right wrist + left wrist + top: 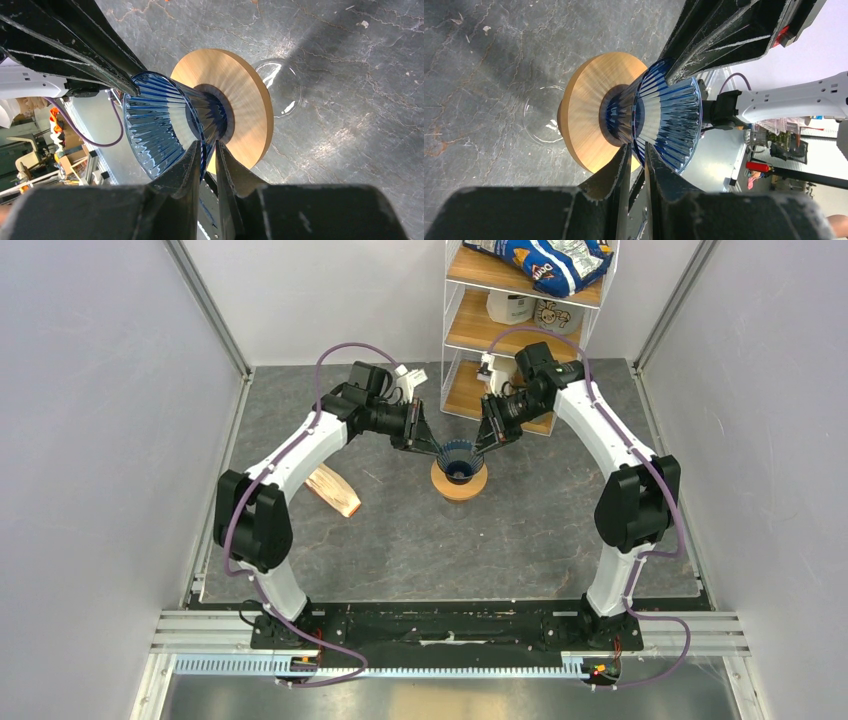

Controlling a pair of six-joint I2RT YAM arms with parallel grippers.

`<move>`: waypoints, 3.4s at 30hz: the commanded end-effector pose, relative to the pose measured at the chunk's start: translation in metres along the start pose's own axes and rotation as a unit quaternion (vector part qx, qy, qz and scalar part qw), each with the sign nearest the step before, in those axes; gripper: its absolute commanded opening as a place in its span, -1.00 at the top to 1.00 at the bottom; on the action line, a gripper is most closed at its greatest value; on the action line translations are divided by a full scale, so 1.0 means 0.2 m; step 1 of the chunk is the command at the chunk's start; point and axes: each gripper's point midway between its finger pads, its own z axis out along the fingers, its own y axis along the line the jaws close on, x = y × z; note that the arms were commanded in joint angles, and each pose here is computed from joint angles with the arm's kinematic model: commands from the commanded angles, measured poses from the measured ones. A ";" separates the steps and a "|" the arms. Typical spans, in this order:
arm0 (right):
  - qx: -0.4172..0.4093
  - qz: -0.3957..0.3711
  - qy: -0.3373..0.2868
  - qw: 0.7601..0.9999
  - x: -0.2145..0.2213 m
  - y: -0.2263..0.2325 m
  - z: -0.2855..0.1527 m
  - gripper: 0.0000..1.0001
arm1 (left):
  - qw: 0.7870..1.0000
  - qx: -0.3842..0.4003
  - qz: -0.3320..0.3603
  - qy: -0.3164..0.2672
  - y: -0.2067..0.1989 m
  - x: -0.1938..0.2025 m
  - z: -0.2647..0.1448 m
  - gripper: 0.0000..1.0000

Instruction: Place the coffee filter in the dripper

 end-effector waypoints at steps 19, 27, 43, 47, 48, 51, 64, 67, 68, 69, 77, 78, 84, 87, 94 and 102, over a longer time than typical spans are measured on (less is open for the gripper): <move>0.033 -0.073 -0.032 0.996 0.00 -0.06 0.02 0.36 | 0.993 -0.073 0.087 -0.027 0.09 0.00 -0.05 0.45; 0.023 -0.081 -0.042 0.996 -0.05 0.03 -0.04 0.09 | 0.993 -0.060 0.087 -0.044 0.00 -0.05 -0.09 0.02; -0.001 -0.065 -0.042 0.997 -0.03 0.17 -0.15 -0.17 | 0.995 -0.035 0.067 -0.059 -0.13 -0.07 -0.15 -0.06; 0.003 -0.053 -0.024 0.998 0.05 0.16 -0.15 -0.15 | 0.997 -0.033 0.043 -0.050 -0.12 -0.04 -0.14 -0.06; 0.002 -0.050 -0.020 0.999 0.06 0.15 -0.14 -0.15 | 0.998 -0.032 0.035 -0.046 -0.11 -0.03 -0.13 -0.06; -0.009 -0.041 -0.014 0.999 0.08 0.16 -0.13 -0.12 | 0.999 -0.014 0.026 -0.036 -0.14 0.01 -0.10 -0.05; -0.013 -0.020 0.003 1.000 0.12 0.08 -0.03 0.25 | 1.000 -0.023 -0.003 -0.020 -0.05 0.07 -0.02 0.13; -0.010 -0.020 0.003 1.000 0.12 0.06 -0.02 0.32 | 0.999 -0.028 -0.004 -0.019 -0.03 0.08 -0.02 0.16; -0.011 -0.019 0.003 1.000 0.12 0.05 -0.01 0.34 | 0.999 -0.029 -0.005 -0.017 -0.02 0.08 -0.02 0.17; -0.010 -0.019 0.004 1.000 0.12 0.05 -0.01 0.35 | 0.999 -0.031 -0.005 -0.016 -0.02 0.09 -0.02 0.18; -0.005 -0.020 0.010 1.000 0.15 0.01 0.02 0.43 | 0.999 -0.036 -0.007 -0.006 0.01 0.13 -0.01 0.24; -0.004 -0.021 0.011 1.000 0.15 0.01 0.02 0.43 | 0.999 -0.038 -0.005 -0.005 0.02 0.13 -0.01 0.24; 0.004 -0.014 0.016 1.000 0.16 -0.02 0.04 0.44 | 0.999 -0.041 -0.015 0.006 0.05 0.16 0.01 0.24; 0.002 -0.009 0.016 1.000 0.16 -0.02 0.03 0.44 | 0.999 -0.032 -0.024 0.012 0.05 0.18 0.02 0.26; -0.005 -0.015 0.009 1.000 0.11 0.05 -0.02 0.27 | 1.000 -0.016 -0.011 -0.006 -0.03 0.11 -0.01 0.17; -0.005 -0.013 0.002 1.000 0.08 0.06 -0.03 0.14 | 1.000 -0.015 -0.007 -0.026 -0.06 0.03 -0.04 -0.02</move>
